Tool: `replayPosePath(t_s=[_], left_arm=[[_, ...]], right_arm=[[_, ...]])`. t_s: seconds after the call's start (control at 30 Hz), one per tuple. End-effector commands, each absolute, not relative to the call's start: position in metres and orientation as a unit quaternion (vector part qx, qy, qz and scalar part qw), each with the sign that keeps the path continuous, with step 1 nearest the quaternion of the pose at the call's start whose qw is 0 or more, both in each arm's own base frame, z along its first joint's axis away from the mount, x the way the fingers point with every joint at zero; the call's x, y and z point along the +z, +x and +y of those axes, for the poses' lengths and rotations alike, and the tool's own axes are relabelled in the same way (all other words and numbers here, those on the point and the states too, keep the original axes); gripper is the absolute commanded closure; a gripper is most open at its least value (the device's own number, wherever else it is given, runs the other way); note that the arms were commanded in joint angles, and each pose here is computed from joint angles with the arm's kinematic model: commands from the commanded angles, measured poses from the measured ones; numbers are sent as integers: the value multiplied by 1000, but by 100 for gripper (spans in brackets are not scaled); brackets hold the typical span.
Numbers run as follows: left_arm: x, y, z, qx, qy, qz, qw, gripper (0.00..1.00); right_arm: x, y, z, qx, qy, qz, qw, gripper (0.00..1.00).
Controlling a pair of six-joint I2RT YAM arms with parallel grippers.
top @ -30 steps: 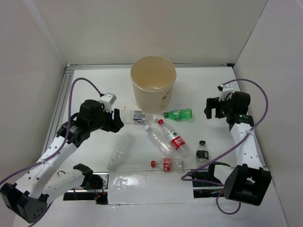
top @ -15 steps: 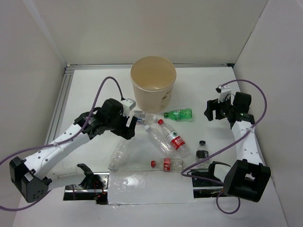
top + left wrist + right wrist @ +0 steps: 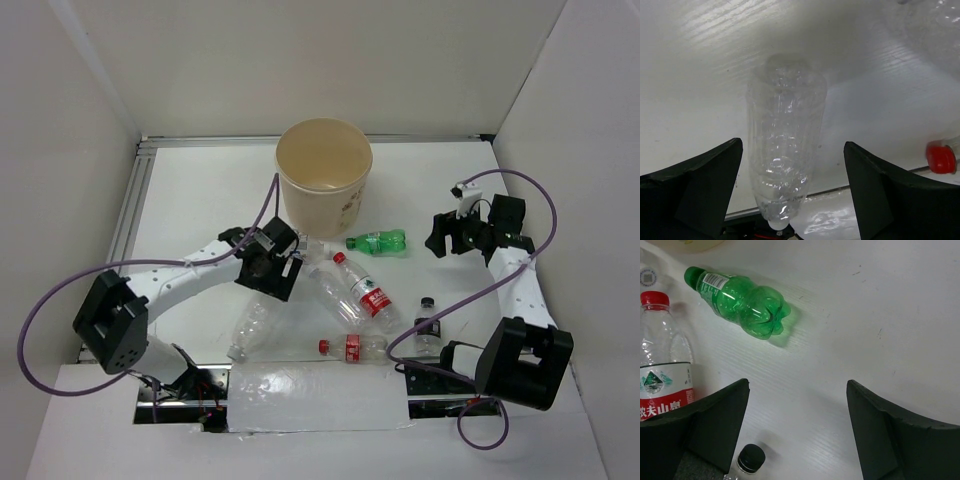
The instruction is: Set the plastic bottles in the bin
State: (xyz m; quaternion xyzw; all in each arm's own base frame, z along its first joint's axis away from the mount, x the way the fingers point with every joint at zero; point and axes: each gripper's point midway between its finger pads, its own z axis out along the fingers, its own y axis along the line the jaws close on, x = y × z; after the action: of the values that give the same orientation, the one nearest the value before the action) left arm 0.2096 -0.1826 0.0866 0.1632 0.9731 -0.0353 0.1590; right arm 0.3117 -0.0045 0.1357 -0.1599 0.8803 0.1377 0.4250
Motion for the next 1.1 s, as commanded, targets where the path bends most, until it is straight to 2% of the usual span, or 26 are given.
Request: replayPosePath(t_s=[0.0, 0.13, 0.23, 0.27, 0.3, 0.37, 0.43, 0.47, 0.5, 0.53, 0.57, 0.63, 0.67, 0.73, 0.77, 0.83, 0.87, 0.93, 1.0, 1.07], left_arm=[[61, 210, -186, -20, 143, 978, 150, 5], [39, 208, -187, -15, 141, 980, 141, 10], [29, 202, -190, -13, 143, 981, 134, 21], [29, 202, -190, -13, 143, 981, 134, 28], [34, 200, -198, -21, 153, 978, 142, 47], [63, 202, -208, -43, 155, 973, 167, 70], [98, 200, -223, -86, 171, 962, 194, 90], [127, 204, -239, -119, 181, 951, 219, 96], [146, 200, -250, -149, 198, 942, 229, 98], [169, 192, -267, -205, 221, 926, 229, 100], [208, 196, -282, -249, 240, 901, 263, 100], [263, 193, -302, -322, 275, 854, 304, 100], [306, 200, -311, -348, 273, 827, 348, 100], [345, 218, -320, -353, 274, 799, 402, 100], [389, 230, -328, -368, 271, 763, 457, 100], [412, 264, -336, -366, 251, 742, 503, 100], [450, 278, -340, -380, 234, 706, 550, 100], [473, 303, -344, -377, 213, 679, 594, 100], [485, 353, -339, -348, 159, 657, 650, 100], [497, 373, -337, -345, 136, 634, 679, 98]], right_arm=[[147, 317, -4, 137, -173, 869, 443, 15], [145, 317, -2, 147, -175, 868, 440, 13], [145, 318, 1, 155, -178, 865, 442, 13], [145, 318, 1, 155, -178, 865, 442, 13], [145, 318, 1, 155, -178, 865, 442, 13], [146, 318, 2, 157, -184, 863, 444, 16], [144, 317, 2, 156, -188, 863, 441, 20], [145, 317, 3, 158, -194, 861, 443, 23], [145, 315, 7, 169, -201, 858, 442, 34], [145, 313, 9, 171, -213, 854, 442, 40], [149, 313, 11, 176, -219, 851, 444, 46], [155, 313, 18, 190, -238, 838, 452, 52], [156, 312, 20, 196, -240, 835, 454, 52], [161, 313, 23, 205, -254, 823, 465, 52], [162, 314, 24, 201, -278, 811, 473, 44], [164, 314, 29, 204, -314, 790, 486, 36], [162, 314, 30, 205, -325, 784, 488, 30], [162, 313, 34, 213, -344, 771, 491, 27], [161, 315, 35, 215, -355, 767, 489, 27], [161, 315, 34, 213, -360, 765, 490, 27]])
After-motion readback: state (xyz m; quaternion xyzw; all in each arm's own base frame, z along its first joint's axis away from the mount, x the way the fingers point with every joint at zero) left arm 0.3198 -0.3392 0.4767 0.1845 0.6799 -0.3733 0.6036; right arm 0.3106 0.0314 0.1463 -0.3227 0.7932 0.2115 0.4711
